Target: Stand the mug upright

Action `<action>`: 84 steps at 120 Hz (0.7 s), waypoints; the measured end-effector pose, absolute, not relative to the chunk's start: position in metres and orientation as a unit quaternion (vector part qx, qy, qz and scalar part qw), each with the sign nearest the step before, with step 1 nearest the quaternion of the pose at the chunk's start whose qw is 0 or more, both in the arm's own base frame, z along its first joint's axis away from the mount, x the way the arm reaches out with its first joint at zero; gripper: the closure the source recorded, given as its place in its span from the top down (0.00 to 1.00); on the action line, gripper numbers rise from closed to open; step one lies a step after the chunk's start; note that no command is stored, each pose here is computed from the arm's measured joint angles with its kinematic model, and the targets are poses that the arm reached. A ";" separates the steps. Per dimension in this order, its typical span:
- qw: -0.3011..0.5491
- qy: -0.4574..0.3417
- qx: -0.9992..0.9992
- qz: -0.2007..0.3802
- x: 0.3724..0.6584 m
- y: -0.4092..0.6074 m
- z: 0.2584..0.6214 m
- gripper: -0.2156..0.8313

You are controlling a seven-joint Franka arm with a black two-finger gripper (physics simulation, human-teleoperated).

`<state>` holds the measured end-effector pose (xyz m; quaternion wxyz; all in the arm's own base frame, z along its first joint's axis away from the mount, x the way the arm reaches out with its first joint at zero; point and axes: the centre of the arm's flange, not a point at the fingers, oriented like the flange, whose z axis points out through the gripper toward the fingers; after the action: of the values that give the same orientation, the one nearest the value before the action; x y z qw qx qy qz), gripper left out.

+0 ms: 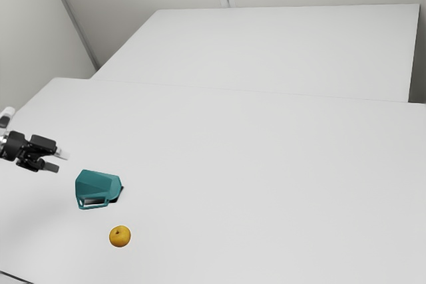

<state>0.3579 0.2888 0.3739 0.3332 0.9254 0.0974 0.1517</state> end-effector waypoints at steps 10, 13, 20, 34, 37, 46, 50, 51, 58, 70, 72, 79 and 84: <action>0.340 0.088 0.922 0.163 0.356 0.292 0.363 0.77; 0.342 0.086 0.921 0.166 0.356 0.293 0.359 0.77; 0.345 0.078 0.919 0.173 0.355 0.295 0.352 0.77; 0.349 0.062 0.917 0.181 0.355 0.298 0.339 0.77; 0.350 0.059 0.917 0.182 0.355 0.298 0.336 0.77; 0.352 0.051 0.916 0.187 0.354 0.300 0.328 0.77; 0.354 0.049 0.915 0.188 0.353 0.300 0.323 0.77; 0.354 0.048 0.915 0.189 0.353 0.300 0.322 0.77; 0.355 0.043 0.913 0.194 0.352 0.300 0.317 0.77; 0.355 0.032 0.913 0.201 0.351 0.301 0.312 0.77; 0.354 0.031 0.912 0.202 0.351 0.302 0.311 0.77; 0.354 0.026 0.912 0.206 0.351 0.302 0.309 0.77; 0.355 0.023 0.911 0.208 0.350 0.303 0.306 0.77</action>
<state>0.3503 0.3028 0.3062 0.3546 0.9113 0.0232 0.2079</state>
